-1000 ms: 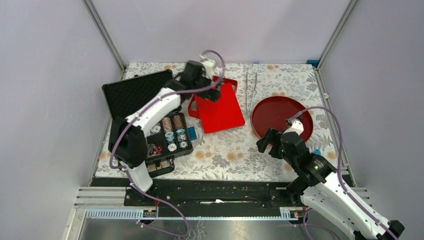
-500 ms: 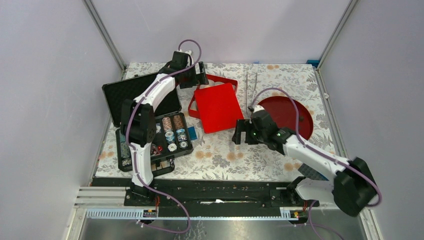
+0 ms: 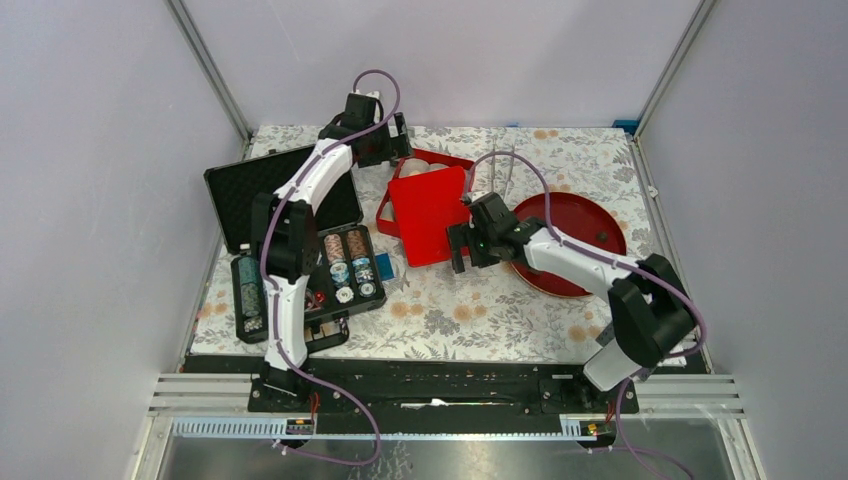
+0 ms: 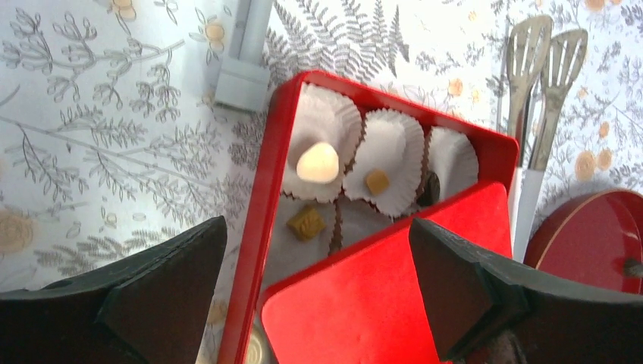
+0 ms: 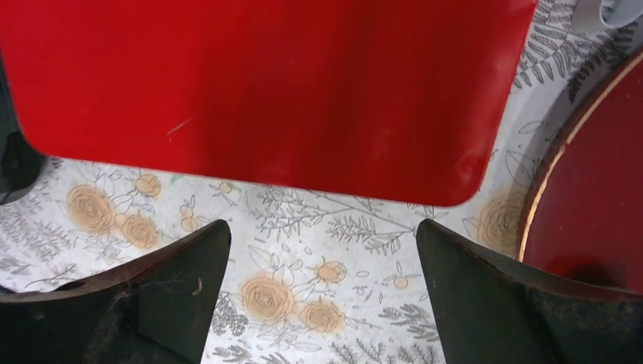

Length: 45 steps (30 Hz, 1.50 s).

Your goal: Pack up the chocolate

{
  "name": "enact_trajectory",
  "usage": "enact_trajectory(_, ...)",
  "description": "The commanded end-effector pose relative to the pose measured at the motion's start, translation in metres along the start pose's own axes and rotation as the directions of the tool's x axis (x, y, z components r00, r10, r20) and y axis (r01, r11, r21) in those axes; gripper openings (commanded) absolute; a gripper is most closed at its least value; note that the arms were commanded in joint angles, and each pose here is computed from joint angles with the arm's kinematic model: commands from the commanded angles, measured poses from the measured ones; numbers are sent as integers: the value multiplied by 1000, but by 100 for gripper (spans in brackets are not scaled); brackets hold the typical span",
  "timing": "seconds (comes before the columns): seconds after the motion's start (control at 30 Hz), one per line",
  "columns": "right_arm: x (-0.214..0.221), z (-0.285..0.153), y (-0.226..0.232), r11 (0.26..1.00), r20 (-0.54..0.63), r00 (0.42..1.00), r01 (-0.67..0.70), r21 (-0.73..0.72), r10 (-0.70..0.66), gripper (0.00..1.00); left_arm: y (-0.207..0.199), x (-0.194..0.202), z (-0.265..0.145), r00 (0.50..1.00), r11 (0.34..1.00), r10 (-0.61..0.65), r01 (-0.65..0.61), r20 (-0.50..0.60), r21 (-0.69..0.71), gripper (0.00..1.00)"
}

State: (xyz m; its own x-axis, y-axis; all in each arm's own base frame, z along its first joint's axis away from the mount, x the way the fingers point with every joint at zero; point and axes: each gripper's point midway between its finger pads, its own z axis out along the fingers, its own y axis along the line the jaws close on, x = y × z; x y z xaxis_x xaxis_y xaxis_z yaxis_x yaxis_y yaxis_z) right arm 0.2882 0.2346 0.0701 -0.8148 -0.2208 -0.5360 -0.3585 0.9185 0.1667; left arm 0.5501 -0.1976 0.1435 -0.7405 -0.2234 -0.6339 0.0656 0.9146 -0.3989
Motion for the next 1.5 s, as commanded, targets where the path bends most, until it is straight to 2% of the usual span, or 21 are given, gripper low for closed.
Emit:
enact_trajectory(0.0, -10, 9, -1, 998, -13, 998, 54, 28, -53, 99, 1, -34, 14, 996, 1000, -17, 16, 84, 3, 99)
enact_trajectory(0.17, -22, 19, 4, 999, 20, 1000, 19, 26, -20, 99, 4, -32, 38, 996, 999, -47, 45, 74, 21, 99)
enact_trajectory(0.4, -47, 30, 12, 997, 100, 992, -80, 19, 78, 99, 6, -36, 48, 994, 996, -65, 59, 83, 66, 99)
enact_trajectory(0.83, -96, 49, 48, 986, 132, 980, -140, -93, 151, 99, 11, -55, 32, 988, 989, -116, 106, 104, 101, 99)
enact_trajectory(1.0, -118, 54, 69, 980, 138, 979, -125, -155, 147, 99, 8, -53, 27, 988, 988, -117, 106, 96, 115, 99)
enact_trajectory(1.13, -124, 45, 77, 984, 137, 986, -77, -158, 99, 99, 9, -47, 27, 990, 987, -115, 105, 81, 117, 99)
enact_trajectory(1.37, -92, 9, 66, 986, 115, 990, -58, -157, 77, 100, 20, -29, 31, 992, 991, -116, 112, 47, 79, 99)
enact_trajectory(1.47, -90, -11, 53, 991, 161, 984, -51, -124, 71, 100, 23, -25, 30, 992, 990, -120, 116, 49, 74, 99)
